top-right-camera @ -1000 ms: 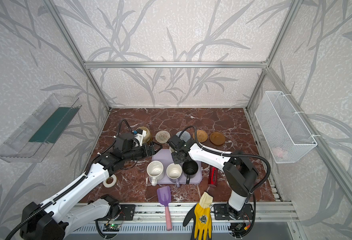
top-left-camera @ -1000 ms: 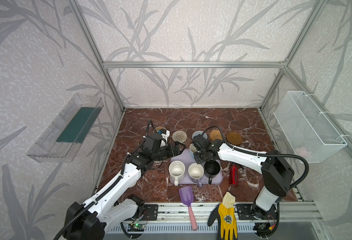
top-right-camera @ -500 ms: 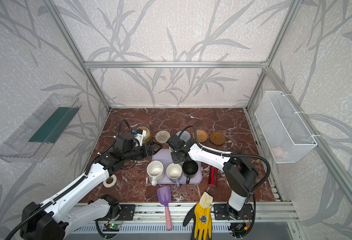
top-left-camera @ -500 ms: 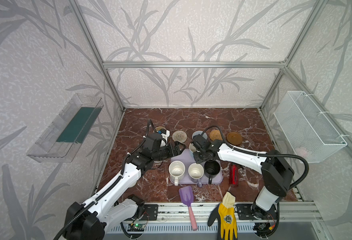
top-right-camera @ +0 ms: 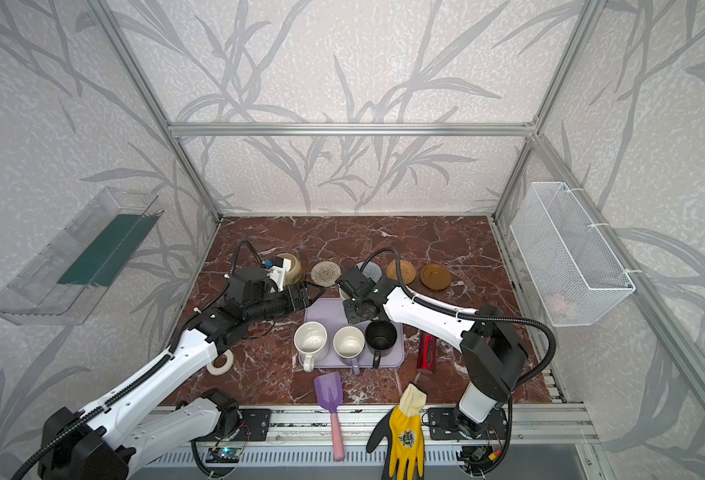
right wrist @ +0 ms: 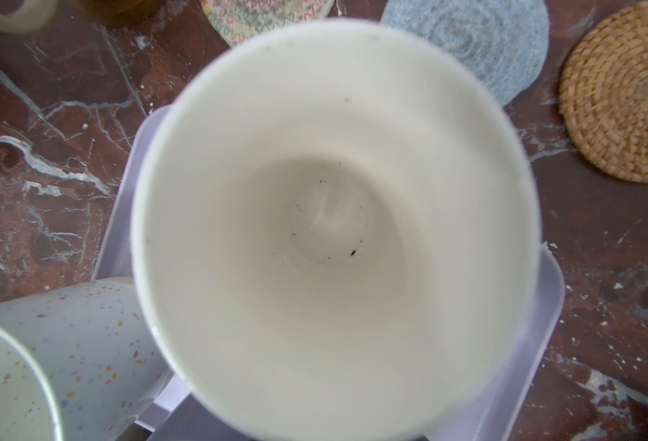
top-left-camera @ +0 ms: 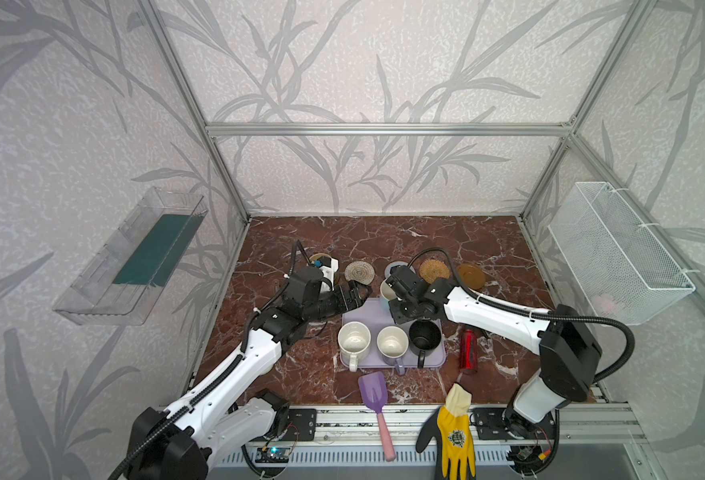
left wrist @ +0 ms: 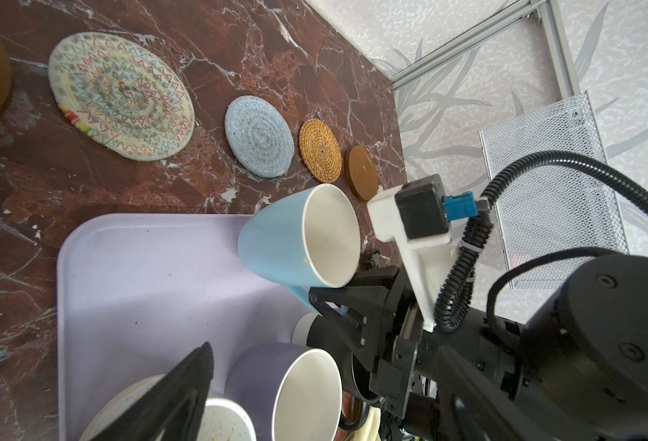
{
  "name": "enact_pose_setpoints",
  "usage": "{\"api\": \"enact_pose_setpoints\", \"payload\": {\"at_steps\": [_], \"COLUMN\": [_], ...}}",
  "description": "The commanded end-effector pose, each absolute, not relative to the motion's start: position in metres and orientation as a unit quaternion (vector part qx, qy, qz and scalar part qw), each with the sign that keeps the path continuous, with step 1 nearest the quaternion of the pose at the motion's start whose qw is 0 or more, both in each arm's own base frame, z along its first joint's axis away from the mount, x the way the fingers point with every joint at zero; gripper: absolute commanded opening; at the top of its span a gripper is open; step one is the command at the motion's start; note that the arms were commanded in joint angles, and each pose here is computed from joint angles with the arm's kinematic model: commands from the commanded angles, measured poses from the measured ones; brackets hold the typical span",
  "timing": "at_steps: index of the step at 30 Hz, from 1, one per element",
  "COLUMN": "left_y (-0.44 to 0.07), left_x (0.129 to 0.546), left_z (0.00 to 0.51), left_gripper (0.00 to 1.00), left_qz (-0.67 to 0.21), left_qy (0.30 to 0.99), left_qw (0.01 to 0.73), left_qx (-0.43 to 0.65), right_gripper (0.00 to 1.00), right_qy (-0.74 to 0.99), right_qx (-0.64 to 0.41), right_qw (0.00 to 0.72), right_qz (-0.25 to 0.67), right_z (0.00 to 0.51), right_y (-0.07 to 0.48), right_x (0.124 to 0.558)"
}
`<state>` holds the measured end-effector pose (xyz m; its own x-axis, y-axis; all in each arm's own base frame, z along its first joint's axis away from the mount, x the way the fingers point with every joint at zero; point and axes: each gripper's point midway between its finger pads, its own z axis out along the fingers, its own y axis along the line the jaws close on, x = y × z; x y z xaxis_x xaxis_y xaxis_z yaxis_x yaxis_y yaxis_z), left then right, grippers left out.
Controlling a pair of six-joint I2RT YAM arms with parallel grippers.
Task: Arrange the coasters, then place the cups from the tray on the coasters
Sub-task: 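Lift light-blue mug with right gripper and carry it toward the coasters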
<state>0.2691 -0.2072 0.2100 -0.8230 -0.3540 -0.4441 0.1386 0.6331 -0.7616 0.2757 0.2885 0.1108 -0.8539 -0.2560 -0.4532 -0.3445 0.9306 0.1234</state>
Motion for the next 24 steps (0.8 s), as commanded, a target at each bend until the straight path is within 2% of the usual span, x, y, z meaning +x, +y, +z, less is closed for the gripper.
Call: {"api": "enact_pose_setpoints", "payload": {"at_steps": [1,4,9,15,24], "left_y": [-0.203,-0.198,-0.189,-0.185,-0.157], "left_x": [0.273,0.276,0.282,0.292,0.317], "left_z": [0.224,0.229,0.24,0.241,0.243], "left_gripper": [0.95,0.99,0.99,0.99,1.0], "left_qz": [-0.434,-0.432,-0.423,-0.412,-0.397], "left_qy": [0.839,0.835,0.825,0.828,0.817], "left_qw": [0.316,0.328,0.355,0.356,0.381], "left_qx": [-0.085,-0.099,-0.119,-0.135,-0.173], "right_gripper": [0.0,0.0,0.0,0.0,0.0], "right_qy": [0.945,0.946,0.942,0.937,0.936], "right_qx": [-0.129,-0.11,-0.087,-0.089,-0.089], "right_qw": [0.272,0.275,0.294,0.313,0.326], "right_qz": [0.128,0.131,0.132,0.125,0.096], "right_z": [0.154,0.165,0.188,0.203,0.194], "right_y": [0.294,0.294,0.297,0.31,0.337], "right_x": [0.287,0.289,0.299,0.315,0.35]}}
